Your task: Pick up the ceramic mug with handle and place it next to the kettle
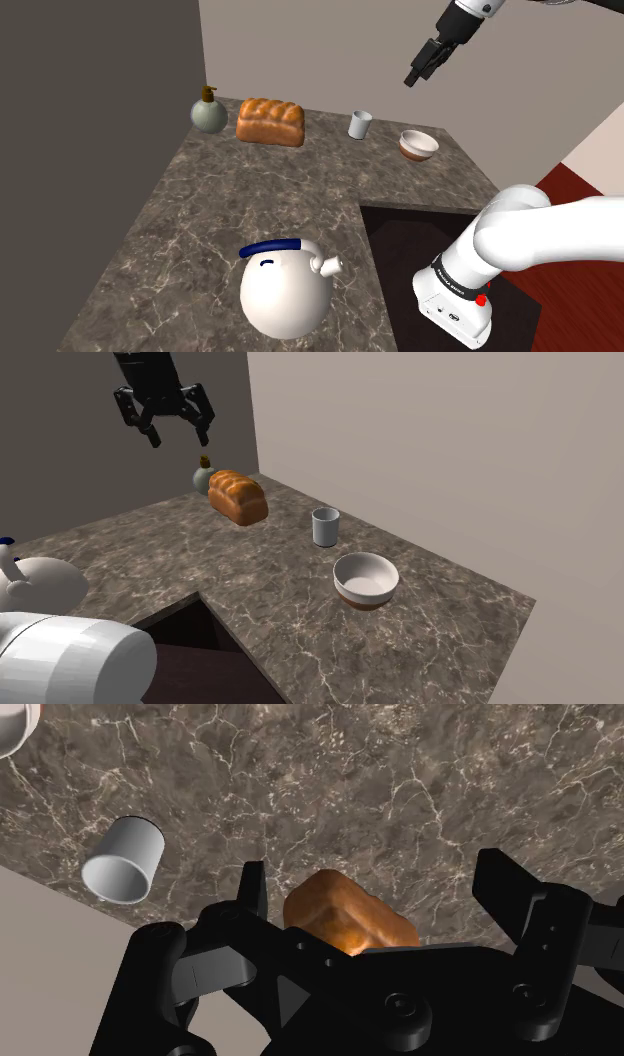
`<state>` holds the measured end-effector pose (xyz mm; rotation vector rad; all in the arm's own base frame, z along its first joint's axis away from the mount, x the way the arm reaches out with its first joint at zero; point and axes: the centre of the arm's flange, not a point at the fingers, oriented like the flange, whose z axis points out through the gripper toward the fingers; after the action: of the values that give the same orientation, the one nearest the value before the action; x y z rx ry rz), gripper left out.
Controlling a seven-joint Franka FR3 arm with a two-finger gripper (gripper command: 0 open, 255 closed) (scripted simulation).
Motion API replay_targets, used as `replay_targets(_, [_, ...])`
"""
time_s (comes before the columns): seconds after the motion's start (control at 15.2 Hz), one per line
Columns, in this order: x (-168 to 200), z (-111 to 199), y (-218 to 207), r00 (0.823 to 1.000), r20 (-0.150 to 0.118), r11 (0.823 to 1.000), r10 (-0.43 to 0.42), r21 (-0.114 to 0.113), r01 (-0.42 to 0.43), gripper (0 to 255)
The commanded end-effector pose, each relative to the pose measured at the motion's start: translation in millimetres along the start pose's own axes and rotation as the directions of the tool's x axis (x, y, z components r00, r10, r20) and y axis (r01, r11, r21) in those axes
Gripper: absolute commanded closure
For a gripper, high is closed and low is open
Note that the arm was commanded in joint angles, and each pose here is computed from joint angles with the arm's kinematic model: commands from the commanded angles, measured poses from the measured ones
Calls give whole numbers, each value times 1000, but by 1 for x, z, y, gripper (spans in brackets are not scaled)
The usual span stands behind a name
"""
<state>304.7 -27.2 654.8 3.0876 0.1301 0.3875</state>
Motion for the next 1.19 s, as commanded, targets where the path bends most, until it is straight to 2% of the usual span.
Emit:
replay_targets(0.0, [0,0,0,1000,0,1000,0,0,0,0])
replay_targets(1.12, [97,169,116,999,50,1000,19,-16,-18,0])
